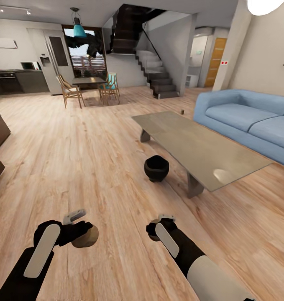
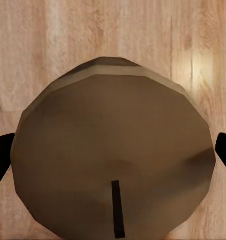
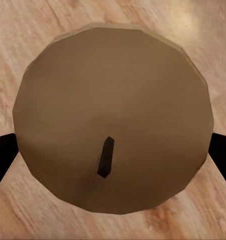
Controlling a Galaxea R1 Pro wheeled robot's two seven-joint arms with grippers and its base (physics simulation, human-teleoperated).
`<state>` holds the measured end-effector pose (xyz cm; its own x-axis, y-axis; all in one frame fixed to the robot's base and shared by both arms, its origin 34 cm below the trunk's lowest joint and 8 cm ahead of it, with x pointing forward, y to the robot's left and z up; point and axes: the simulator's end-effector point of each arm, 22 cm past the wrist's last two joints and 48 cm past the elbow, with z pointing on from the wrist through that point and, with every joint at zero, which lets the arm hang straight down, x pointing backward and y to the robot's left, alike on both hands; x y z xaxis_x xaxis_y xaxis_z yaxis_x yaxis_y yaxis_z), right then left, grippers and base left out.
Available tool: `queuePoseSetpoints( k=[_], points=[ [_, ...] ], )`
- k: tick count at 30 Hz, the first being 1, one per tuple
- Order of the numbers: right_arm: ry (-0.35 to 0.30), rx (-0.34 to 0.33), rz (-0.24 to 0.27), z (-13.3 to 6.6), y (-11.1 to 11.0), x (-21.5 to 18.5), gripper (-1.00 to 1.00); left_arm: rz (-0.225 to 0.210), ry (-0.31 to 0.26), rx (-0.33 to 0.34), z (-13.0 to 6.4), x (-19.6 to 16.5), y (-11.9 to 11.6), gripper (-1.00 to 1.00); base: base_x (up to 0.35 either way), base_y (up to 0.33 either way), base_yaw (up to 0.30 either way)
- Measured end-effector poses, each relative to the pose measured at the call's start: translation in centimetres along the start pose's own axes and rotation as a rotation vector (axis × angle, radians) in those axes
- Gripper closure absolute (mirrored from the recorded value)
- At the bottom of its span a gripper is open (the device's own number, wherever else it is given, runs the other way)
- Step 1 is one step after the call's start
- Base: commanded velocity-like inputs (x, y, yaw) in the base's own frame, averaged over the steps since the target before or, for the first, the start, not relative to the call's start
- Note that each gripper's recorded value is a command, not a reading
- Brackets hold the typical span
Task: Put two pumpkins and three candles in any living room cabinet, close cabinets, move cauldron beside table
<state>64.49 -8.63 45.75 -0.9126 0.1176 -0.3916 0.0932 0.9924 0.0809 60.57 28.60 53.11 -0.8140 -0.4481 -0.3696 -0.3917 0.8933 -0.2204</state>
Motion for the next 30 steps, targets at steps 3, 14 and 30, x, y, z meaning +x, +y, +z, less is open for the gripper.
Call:
queuePoseSetpoints(
  k=[3, 14, 30],
  points=[
    [0.001, 0.000, 0.000, 0.04, 0.00, 0.04, 1.00, 0.000, 0.001, -0.001, 0.04, 0.03, 0.02, 1.00, 0.096, 0.000, 0.290],
    [0.002, -0.003, 0.001, 0.16, 0.06, 0.12, 1.00, 0.000, 0.003, -0.003, 0.15, 0.10, 0.11, 1.00, 0.258, 0.118, 0.290],
    [-0.002, -0.013, 0.005, 0.26, 0.29, 0.06, 1.00, -0.001, 0.006, -0.004, 0.29, 0.16, 0.20, 1.00, 0.292, 0.186, 0.172]
  ],
)
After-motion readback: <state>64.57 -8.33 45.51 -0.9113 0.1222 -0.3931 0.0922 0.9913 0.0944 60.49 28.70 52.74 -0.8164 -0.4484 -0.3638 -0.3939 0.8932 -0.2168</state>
